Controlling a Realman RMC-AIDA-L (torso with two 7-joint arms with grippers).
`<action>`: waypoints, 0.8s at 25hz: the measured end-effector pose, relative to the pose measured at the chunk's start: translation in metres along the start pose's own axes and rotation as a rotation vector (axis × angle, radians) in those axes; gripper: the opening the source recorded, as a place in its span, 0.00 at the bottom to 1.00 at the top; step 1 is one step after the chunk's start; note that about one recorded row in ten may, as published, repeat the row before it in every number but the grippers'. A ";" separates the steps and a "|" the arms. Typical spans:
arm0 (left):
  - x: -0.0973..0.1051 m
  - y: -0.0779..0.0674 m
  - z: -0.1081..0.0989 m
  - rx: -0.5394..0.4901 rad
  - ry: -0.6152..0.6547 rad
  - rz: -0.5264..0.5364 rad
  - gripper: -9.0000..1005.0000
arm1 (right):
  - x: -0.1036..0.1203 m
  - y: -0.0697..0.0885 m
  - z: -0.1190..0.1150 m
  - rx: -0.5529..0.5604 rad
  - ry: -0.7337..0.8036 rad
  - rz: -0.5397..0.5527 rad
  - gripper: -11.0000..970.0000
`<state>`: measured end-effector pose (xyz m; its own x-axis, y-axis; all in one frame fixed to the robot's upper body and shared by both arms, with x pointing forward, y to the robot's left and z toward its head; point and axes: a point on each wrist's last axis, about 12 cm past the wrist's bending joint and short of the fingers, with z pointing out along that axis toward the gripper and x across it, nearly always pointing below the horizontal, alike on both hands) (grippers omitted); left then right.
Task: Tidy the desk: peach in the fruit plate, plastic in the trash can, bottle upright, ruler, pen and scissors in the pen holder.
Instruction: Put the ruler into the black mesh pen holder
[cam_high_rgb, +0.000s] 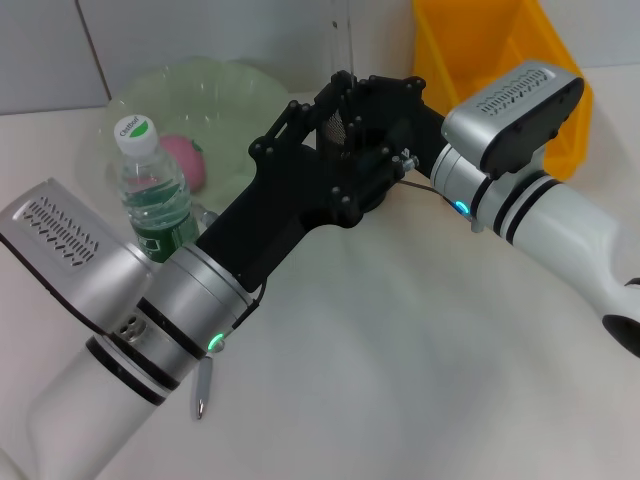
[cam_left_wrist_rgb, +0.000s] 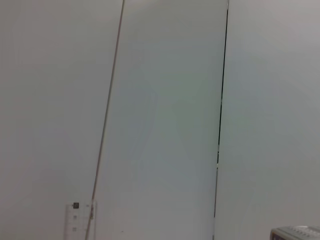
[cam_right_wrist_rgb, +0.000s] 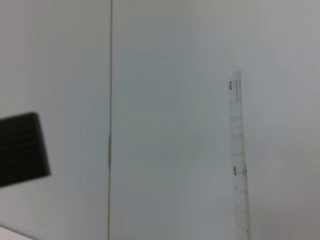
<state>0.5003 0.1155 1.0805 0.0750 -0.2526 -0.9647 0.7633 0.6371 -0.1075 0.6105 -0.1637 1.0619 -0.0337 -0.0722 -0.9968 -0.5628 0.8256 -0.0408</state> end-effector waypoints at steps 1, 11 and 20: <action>0.000 0.000 0.000 -0.001 0.001 0.000 0.78 | 0.001 0.000 0.001 0.003 0.009 0.003 0.06; 0.000 0.001 0.000 -0.004 0.001 -0.001 0.78 | 0.001 -0.001 0.001 0.003 0.016 0.007 0.07; -0.001 0.002 -0.001 -0.014 -0.005 -0.002 0.78 | 0.003 -0.001 -0.002 0.007 0.019 0.013 0.07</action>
<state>0.5011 0.1180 1.0807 0.0768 -0.2578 -0.9632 0.7542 0.6468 -0.1130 0.6094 -0.1653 1.0586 -0.0566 -0.0715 -0.9958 -0.5566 0.8303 -0.0280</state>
